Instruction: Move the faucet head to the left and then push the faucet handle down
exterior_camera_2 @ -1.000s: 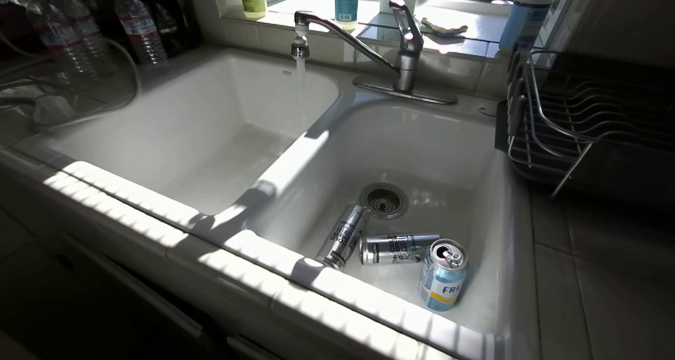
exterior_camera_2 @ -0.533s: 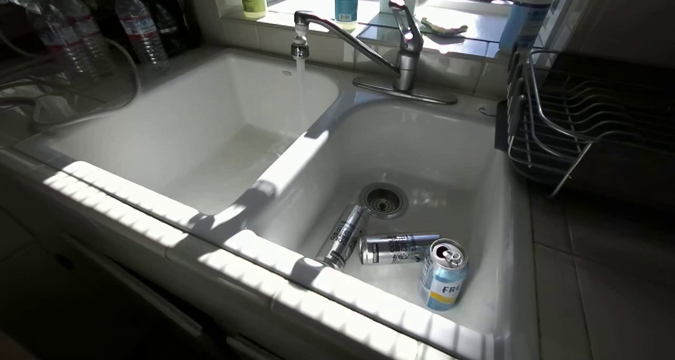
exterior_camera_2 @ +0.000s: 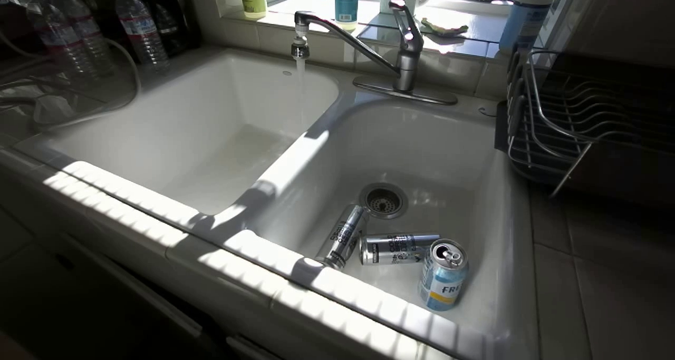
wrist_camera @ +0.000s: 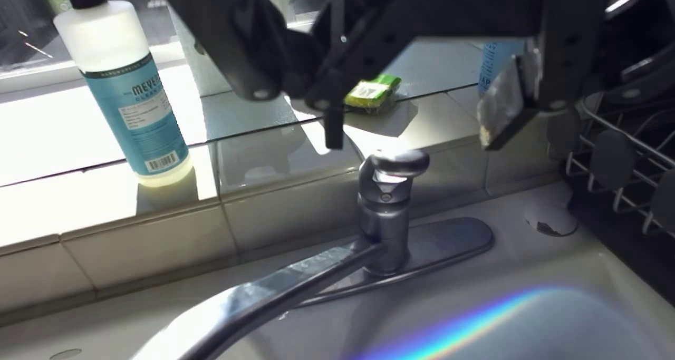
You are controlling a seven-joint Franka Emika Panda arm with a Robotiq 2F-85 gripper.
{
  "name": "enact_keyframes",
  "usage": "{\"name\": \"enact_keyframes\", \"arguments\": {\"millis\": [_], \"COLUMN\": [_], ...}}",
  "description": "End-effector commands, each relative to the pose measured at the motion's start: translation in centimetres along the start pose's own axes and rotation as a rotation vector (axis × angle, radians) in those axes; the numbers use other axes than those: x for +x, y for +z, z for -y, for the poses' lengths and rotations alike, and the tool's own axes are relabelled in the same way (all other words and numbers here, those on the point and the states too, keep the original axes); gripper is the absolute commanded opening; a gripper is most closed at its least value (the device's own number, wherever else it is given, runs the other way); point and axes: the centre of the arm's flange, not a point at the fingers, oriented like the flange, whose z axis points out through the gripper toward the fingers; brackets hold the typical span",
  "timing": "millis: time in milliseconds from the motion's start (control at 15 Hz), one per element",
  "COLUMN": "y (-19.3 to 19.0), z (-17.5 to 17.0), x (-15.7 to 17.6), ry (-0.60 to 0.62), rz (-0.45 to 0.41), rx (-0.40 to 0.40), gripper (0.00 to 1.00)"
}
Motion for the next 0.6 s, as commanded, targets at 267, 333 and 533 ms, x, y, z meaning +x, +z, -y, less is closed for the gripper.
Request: {"name": "enact_keyframes", "arguments": {"millis": [267,333,533], "y": [3.5,3.9,5.1], "z": [0.3,0.2,-0.1], "x": [3.8,4.0,4.0], "ry": [-0.048,-0.045,-0.031], "rz": [-0.077,-0.078,-0.061], "rx": [0.016,0.016,0.007], "gripper": [0.08,0.00,0.00]}}
